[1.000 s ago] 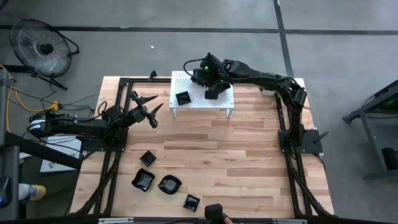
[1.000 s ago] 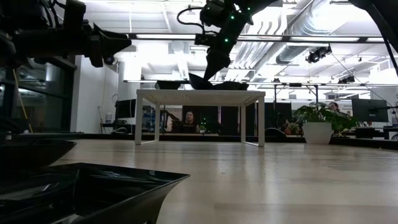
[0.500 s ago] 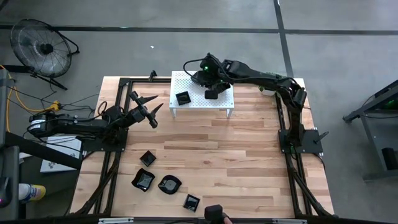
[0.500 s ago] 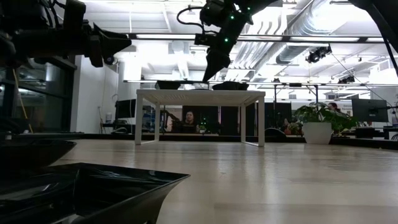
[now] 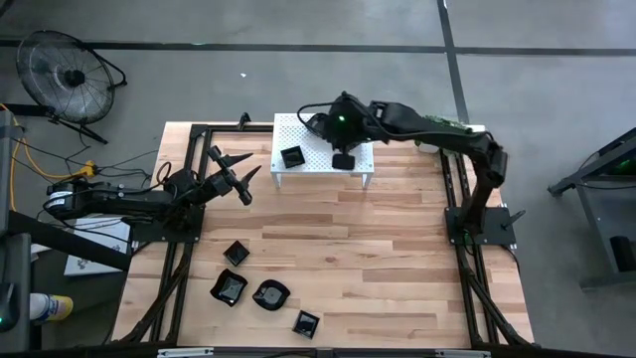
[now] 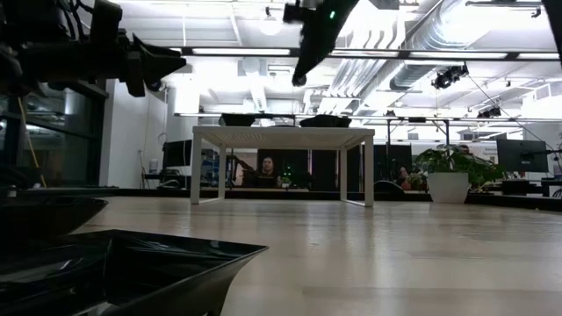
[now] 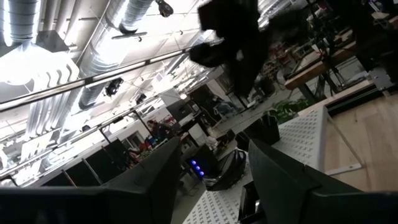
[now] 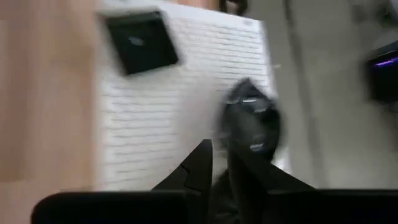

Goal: Pick & Place Mini shaped plates
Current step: Stack the black square plate on top of the black square plate on the shelf

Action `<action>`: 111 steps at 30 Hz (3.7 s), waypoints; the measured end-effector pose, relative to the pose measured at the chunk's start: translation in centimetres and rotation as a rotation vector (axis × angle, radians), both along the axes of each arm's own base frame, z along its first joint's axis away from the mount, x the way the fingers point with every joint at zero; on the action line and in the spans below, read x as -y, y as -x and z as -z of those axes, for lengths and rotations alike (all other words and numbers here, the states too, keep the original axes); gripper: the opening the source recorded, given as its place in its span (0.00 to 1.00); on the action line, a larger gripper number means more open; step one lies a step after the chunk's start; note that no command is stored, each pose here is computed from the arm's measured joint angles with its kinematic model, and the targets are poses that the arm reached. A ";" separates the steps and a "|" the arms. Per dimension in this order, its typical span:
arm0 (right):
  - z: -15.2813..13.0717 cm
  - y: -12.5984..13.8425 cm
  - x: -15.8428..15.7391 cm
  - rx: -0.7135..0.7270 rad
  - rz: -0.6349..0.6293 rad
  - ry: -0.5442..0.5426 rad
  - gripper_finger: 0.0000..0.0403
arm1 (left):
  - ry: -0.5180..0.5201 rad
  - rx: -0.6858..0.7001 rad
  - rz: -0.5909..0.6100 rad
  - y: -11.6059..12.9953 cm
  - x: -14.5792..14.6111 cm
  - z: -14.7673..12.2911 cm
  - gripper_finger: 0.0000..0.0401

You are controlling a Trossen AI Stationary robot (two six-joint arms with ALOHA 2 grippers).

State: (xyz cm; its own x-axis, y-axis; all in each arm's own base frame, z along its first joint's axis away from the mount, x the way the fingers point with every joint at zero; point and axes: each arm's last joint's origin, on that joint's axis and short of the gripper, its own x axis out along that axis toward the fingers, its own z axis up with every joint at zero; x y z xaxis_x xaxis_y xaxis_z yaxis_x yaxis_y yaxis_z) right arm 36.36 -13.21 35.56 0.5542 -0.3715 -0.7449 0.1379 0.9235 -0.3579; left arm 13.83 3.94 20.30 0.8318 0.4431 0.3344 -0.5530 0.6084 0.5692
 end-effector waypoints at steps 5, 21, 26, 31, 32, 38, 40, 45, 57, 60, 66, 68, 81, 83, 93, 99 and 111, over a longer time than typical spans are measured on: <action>-1.1 1.5 -3.2 0.001 -0.009 -0.225 0.08 | -0.010 -0.004 -0.005 0.0 0.0 0.0 0.46; -2.0 2.1 -15.3 -0.066 -0.187 -0.178 0.01 | 0.076 0.079 0.195 0.5 0.6 -0.6 0.46; -0.7 2.0 -17.3 -0.040 -0.219 -0.159 0.01 | 0.139 0.014 0.250 0.7 0.7 0.0 0.46; 3.2 3.2 -18.1 0.021 -0.207 -0.196 0.01 | 0.193 0.018 0.272 1.2 0.9 0.0 0.46; 3.8 3.6 -18.2 0.051 -0.200 -0.210 0.01 | 0.195 0.019 0.285 1.4 0.9 -0.1 0.46; 6.8 6.1 -19.2 0.198 -0.195 -0.309 0.01 | 0.237 -0.003 0.294 1.9 1.1 0.1 0.46; 7.5 7.1 -19.5 0.226 -0.196 -0.331 0.02 | 0.261 -0.008 0.299 2.0 1.1 0.2 0.46; 10.3 9.1 -20.0 0.251 -0.228 -0.347 0.01 | 0.383 -0.142 0.290 2.0 1.1 -0.2 0.46; 16.1 11.1 -20.2 0.394 -0.271 -0.358 0.01 | 0.863 -0.498 0.161 3.9 1.5 -2.5 0.46; 16.9 11.4 -20.0 0.395 -0.261 -0.348 0.00 | 0.985 -0.535 0.118 4.4 1.7 -2.5 0.46; 17.9 12.0 -19.6 0.392 -0.183 -0.271 0.01 | 1.164 -0.632 0.132 3.7 2.5 -1.4 0.46; 18.2 12.2 -19.4 0.387 -0.176 -0.247 0.00 | 1.204 -0.680 0.133 3.1 3.1 -1.0 0.46; 18.8 12.5 -19.2 0.385 -0.191 -0.200 0.01 | 1.441 -0.931 -0.080 0.6 9.1 2.9 0.46; 18.7 12.5 -19.2 0.393 -0.197 -0.196 0.01 | 1.468 -0.944 -0.123 0.6 9.9 3.4 0.46; 18.5 12.4 -19.4 0.407 -0.234 -0.204 0.01 | 1.514 -1.006 -0.383 -0.5 12.3 3.1 0.46; 18.5 12.4 -19.5 0.406 -0.257 -0.226 0.01 | 1.584 -1.055 -0.473 -1.3 13.1 4.4 0.46; 18.2 12.2 -19.6 0.439 -0.287 -0.259 0.01 | 1.592 -1.027 -0.512 -1.3 13.0 4.6 0.46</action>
State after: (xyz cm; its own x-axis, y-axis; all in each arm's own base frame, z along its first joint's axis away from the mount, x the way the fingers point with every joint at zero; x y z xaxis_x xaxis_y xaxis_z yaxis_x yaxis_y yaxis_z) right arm 24.19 6.43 17.40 0.8833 0.0023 -0.4688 -0.0460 0.9956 -0.0816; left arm 15.13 -9.11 15.69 0.1360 0.0246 -0.9904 -0.6865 0.7231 -0.0763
